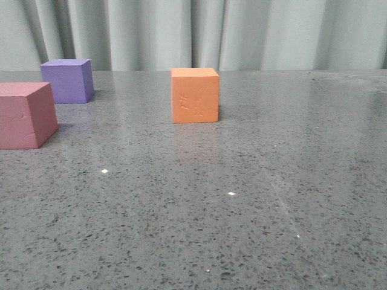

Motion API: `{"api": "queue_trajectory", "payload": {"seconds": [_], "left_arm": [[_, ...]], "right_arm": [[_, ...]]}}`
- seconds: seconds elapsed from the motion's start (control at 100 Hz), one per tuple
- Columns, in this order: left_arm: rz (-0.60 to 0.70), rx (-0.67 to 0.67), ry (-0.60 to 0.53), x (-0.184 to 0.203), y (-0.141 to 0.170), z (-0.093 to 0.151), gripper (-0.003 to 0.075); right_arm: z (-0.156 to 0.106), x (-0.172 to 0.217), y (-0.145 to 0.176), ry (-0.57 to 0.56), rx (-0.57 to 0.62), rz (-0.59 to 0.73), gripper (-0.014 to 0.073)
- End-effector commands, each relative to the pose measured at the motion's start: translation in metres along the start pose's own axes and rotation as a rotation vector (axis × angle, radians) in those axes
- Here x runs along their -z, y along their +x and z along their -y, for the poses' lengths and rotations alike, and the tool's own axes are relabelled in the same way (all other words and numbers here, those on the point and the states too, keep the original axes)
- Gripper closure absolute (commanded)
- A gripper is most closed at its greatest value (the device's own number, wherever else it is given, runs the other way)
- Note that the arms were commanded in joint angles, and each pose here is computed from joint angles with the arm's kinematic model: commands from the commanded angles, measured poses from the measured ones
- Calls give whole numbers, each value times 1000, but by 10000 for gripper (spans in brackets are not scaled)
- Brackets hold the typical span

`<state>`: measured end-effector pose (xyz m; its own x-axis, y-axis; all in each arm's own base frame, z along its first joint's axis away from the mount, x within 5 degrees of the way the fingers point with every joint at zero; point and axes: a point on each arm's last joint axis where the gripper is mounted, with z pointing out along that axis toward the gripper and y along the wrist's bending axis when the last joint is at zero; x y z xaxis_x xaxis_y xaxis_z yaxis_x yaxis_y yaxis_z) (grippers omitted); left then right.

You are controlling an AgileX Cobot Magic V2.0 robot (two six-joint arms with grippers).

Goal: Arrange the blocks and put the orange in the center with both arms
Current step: 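Raise the right gripper away from the orange cube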

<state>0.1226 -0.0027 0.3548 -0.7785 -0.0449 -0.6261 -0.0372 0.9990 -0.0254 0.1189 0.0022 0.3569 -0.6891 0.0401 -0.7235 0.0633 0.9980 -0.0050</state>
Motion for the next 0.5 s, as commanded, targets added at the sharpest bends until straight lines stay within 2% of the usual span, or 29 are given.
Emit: {"api": "queue_trajectory", "payload": {"seconds": [0.0,0.16,0.32,0.49], "left_arm": [[93,-3,36,9,-11,3,83],[125,-37,173,19,-17,16,83],[260,1,271,38,-33,24,94],[269,8,371,40,-56,36,113]], "right_arm": [[1,6,-8,6,18,70,-68],[0,6,-8,-4,12,71,-68],[0,6,-8,-6,11,72,-68],[0,6,-8,-12,7,70,-68]]}}
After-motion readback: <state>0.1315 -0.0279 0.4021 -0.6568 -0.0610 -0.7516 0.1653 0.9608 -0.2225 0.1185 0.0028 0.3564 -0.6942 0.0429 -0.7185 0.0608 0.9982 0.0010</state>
